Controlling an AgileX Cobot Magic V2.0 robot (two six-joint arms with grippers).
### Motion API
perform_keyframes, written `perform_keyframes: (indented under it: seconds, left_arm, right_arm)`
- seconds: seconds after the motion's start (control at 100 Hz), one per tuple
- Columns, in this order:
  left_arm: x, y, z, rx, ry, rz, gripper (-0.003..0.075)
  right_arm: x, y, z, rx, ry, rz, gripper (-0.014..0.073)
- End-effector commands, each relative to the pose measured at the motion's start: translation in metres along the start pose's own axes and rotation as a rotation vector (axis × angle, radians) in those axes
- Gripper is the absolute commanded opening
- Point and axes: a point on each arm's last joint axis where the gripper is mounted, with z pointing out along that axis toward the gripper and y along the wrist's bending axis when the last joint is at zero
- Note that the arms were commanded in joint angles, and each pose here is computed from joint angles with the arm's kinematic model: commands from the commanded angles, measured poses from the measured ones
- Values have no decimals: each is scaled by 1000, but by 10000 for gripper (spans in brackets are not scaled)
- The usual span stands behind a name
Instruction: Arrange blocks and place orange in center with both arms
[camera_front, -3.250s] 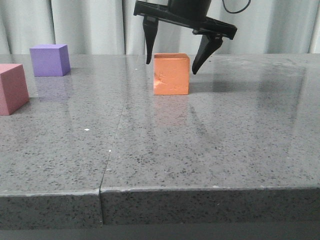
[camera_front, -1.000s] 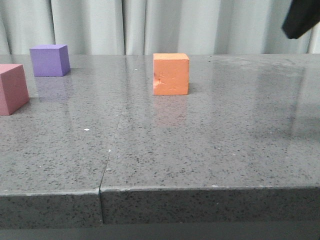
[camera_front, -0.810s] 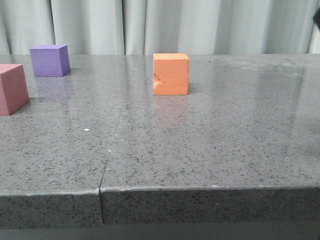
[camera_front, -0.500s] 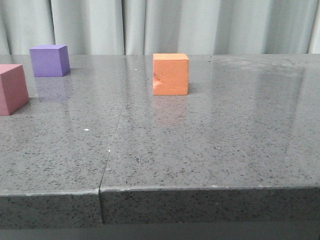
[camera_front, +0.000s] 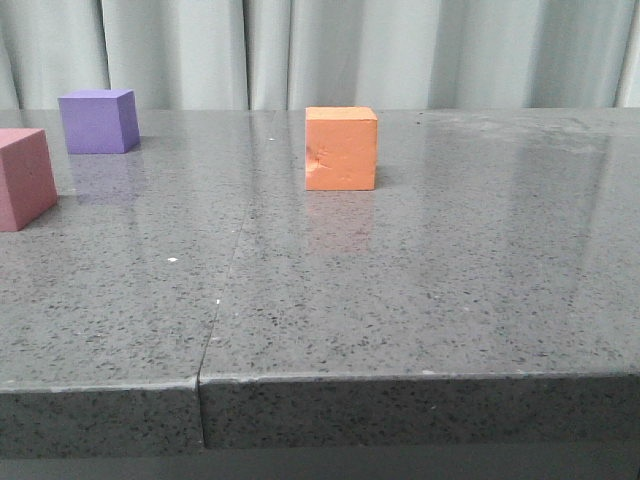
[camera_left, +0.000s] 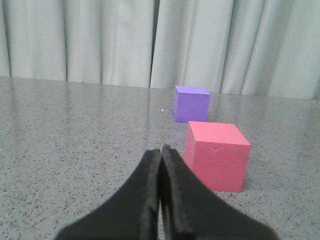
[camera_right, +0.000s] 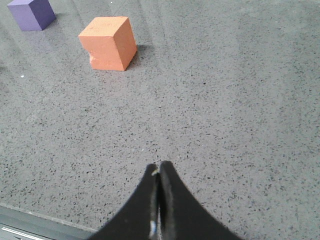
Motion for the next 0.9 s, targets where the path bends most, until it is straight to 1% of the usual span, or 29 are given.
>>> perform_keyframes:
  seconds: [0.0,0.17,0.29,0.54,0.64,0.82,0.85,0.89]
  left_arm:
    - [-8,-1,-3,7,-99,-10,-20]
    - [-29,-3,-3,7,-82,-10,-20]
    - [-53,-5,-1,7,-62,-10,-20]
    - [-94,-10,21,-9,150,-9,-20]
    - [-110,-12,36,-13,201,-9,-20]
    - [-124,-13,68,-23,315,-10,-18]
    - [-126,-14,72,-24,325,-10,-13]
    - [-127,-14,79,-26,343,-10,13]
  right_arm:
    - [-15,4,-4,-28,-110,-23,-68]
    - [-15,4,-4,-28,-110,-23,-68]
    - [-15,4,-4,-28,-110,-23,-68]
    - [-15,4,-4,-28,-110,-23,-68]
    - [-15,4,-4,-28,-110,-23,-68]
    - [-15,4,-4,-28,-110,-23,-68]
    - [-15,4,-4,-28,-110,-23,-68]
    - [-15,4,-4,-28,-110,-23,-68]
